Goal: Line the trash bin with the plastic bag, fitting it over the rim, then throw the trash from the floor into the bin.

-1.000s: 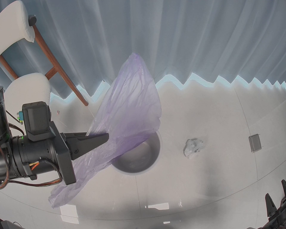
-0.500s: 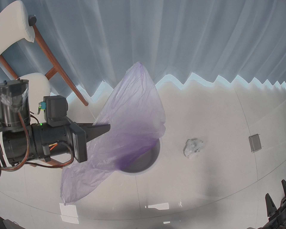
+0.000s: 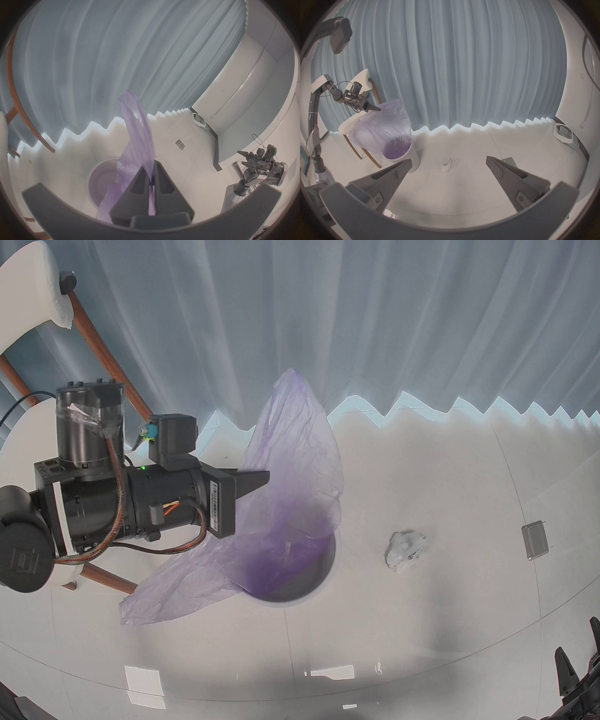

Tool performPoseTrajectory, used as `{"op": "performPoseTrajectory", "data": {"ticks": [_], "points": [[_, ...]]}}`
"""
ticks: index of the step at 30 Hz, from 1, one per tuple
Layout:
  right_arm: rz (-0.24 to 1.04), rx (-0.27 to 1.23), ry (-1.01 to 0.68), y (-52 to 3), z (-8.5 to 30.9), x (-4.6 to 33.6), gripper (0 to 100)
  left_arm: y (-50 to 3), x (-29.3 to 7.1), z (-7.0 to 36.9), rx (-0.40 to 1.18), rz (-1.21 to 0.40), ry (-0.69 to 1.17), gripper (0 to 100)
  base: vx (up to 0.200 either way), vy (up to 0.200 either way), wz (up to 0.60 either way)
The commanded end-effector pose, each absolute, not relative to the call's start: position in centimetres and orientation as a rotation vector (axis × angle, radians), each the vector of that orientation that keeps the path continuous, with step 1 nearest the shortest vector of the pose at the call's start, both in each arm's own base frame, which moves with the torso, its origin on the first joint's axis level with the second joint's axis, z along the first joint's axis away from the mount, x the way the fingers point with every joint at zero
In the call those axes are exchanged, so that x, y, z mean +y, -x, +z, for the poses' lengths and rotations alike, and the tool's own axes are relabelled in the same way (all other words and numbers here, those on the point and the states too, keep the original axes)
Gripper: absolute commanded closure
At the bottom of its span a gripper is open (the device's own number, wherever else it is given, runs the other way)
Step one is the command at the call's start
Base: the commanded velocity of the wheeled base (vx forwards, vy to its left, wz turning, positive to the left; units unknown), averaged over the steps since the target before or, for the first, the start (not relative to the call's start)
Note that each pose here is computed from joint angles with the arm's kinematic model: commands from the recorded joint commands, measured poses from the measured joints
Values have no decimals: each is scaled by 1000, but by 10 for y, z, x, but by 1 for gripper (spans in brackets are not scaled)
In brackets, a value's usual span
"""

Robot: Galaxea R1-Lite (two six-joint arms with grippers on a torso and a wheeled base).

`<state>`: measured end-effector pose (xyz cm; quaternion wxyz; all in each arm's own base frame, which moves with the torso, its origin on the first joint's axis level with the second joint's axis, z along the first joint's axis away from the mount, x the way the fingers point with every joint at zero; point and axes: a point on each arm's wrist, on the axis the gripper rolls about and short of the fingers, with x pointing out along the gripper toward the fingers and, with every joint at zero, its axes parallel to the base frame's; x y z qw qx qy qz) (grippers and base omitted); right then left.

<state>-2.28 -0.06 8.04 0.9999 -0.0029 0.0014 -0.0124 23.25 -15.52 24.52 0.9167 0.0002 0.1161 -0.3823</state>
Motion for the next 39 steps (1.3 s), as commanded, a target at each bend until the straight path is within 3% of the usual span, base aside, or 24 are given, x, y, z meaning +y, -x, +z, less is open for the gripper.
{"op": "performPoseTrajectory", "data": {"ticks": [1,12,18,31,32,35,39], "points": [[-23,-1,8,23,76,-1,0,-246,-163,229,296,-774,-9,100,0,0,0],[-22,-4,15,23,76,-1,0,-249,-185,243,252,-818,-11,100,0,0,0],[-15,-4,25,23,76,0,0,-248,-214,224,305,-801,-51,100,0,0,0],[4,-12,44,23,77,0,0,-230,-195,196,295,-826,-162,100,0,0,0],[7,-32,43,24,81,0,0,-231,-193,197,293,-830,-160,100,0,0,0],[69,-124,43,-7,144,1,0,-231,-185,200,284,-824,-152,100,0,0,0],[191,35,-26,-55,148,8,0,-232,-183,202,277,-829,-146,100,0,0,0]]}}
